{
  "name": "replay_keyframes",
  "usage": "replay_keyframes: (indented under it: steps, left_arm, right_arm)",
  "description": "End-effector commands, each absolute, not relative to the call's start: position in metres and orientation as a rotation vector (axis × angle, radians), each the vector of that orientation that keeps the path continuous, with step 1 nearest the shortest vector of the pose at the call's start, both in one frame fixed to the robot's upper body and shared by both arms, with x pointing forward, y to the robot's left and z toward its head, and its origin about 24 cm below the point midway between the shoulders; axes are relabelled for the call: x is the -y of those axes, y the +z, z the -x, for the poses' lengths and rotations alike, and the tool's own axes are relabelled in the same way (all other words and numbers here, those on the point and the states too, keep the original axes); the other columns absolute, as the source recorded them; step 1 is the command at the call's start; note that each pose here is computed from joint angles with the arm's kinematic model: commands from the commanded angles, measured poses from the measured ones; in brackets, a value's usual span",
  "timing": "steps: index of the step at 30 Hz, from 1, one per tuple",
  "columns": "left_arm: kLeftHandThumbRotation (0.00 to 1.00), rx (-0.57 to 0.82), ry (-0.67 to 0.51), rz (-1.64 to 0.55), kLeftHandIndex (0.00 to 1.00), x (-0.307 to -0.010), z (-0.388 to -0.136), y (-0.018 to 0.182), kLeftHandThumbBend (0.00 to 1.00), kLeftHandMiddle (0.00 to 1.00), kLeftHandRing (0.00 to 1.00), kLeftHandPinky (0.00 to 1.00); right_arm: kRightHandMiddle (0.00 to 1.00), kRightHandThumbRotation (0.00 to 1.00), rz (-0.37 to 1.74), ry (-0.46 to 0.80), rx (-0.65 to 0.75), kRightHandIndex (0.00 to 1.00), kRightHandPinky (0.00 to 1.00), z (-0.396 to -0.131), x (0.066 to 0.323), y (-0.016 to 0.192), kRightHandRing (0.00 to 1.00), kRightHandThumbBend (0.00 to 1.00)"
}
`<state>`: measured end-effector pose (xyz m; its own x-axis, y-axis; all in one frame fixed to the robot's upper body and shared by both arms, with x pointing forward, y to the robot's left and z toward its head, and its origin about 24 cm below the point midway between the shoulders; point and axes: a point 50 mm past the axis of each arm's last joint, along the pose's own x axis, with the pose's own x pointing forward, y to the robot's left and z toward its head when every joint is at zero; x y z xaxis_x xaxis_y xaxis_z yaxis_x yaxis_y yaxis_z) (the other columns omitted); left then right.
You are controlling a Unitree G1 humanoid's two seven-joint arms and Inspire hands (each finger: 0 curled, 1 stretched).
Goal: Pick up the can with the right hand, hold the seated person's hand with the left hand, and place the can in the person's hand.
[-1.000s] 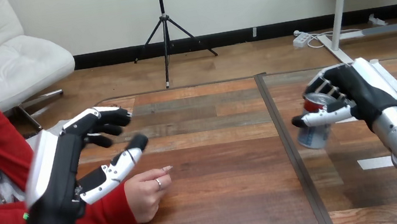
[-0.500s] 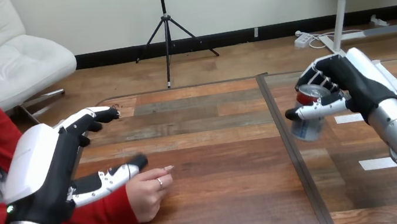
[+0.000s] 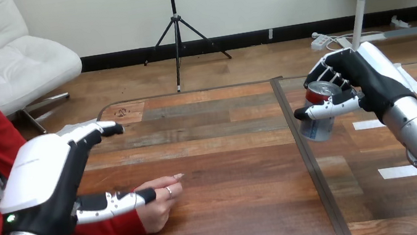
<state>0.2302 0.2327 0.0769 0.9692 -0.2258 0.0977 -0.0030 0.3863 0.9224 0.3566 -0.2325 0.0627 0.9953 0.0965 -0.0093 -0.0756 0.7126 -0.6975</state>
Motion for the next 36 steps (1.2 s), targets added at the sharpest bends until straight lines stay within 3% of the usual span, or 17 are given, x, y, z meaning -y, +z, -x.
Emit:
replay_keyframes:
  steps: [1,20,36]
  left_arm:
    - [0.45,0.251,-0.178,-1.216,0.79,-0.228,-0.238,0.089,1.0,0.81,0.79,0.74]
    - [0.39,0.093,-0.298,-1.244,0.82,-0.231,-0.244,0.084,1.0,0.85,0.83,0.76]
    - [0.31,0.019,-0.317,-1.279,0.82,-0.232,-0.249,0.079,1.0,0.84,0.82,0.76]
  right_arm:
    - [0.45,0.0,0.784,0.078,0.166,0.47,0.38,-0.365,0.234,0.095,0.4,0.8]
    - [0.43,0.0,0.786,0.087,0.198,0.46,0.35,-0.365,0.232,0.098,0.37,0.79]
    - [0.42,0.0,0.766,0.084,0.213,0.46,0.33,-0.365,0.231,0.099,0.36,0.79]
